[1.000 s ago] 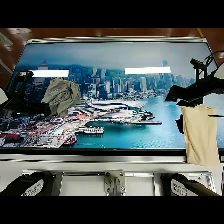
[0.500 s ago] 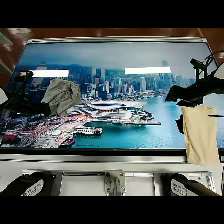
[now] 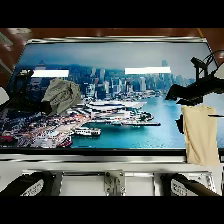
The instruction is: Fold the shirts.
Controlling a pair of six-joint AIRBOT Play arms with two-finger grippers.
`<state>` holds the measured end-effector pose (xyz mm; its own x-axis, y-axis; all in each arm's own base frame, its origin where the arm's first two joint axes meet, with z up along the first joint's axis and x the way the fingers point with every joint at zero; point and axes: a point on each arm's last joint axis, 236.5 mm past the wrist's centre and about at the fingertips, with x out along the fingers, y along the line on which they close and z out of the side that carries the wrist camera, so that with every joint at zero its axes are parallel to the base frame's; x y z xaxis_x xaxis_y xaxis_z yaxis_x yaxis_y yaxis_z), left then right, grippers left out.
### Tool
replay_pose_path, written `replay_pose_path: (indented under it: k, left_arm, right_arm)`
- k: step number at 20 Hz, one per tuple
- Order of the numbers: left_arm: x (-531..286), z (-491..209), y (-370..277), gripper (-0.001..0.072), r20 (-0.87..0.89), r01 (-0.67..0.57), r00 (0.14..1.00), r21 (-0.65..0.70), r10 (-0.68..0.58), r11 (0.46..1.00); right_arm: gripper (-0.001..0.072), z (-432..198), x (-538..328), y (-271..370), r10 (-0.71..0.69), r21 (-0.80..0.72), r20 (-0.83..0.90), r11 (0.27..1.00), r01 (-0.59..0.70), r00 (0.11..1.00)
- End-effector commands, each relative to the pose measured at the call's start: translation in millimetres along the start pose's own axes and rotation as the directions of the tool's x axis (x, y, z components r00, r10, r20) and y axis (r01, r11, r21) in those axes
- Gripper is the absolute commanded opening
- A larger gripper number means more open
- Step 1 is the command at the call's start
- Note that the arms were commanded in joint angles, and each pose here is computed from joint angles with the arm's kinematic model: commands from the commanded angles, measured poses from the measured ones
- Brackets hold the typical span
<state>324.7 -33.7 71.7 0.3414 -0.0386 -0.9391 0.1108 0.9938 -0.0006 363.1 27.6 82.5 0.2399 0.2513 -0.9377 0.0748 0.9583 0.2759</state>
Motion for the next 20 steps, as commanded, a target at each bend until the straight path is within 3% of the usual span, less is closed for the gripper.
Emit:
replay_pose_path:
  k: [1,6,10,14,16,18,20]
  left_arm:
    - [16,12,1,0.0716,0.014,-0.001,1.000,-0.025,0.001,1.000]
    - [89,79,27,0.0718,0.011,-0.066,0.998,-0.023,0.067,0.998]
    - [161,110,60,0.0720,-0.136,-0.096,0.987,-0.074,0.085,0.993]
    - [218,99,41,0.0720,-0.271,0.013,0.961,-0.156,-0.056,0.988]
    - [227,97,39,0.0709,-0.280,0.014,0.958,-0.170,-0.062,0.985]
    - [218,100,39,0.0051,-0.273,0.024,0.960,-0.167,-0.070,0.986]
    - [188,123,40,0.0036,-0.194,0.034,0.979,-0.129,-0.059,0.991]
  right_arm:
    - [0.0643,-2,0,0,0.000,-0.038,-0.009,0.999,0.000,1.000]
    - [0.0643,5,0,0,0.000,-0.059,0.022,0.998,0.002,1.000]
    - [0.0642,9,0,0,0.000,-0.058,0.038,0.998,0.002,0.999]
    - [0.0642,15,0,0,0.000,-0.054,0.063,0.999,0.003,0.998]
    - [0.0642,16,0,0,0.001,-0.047,0.069,0.999,0.002,0.998]
    - [0.0643,16,0,0,0.001,-0.047,0.069,0.999,0.002,0.998]
    - [0.0642,17,0,0,-0.001,-0.048,0.072,0.999,0.004,0.997]
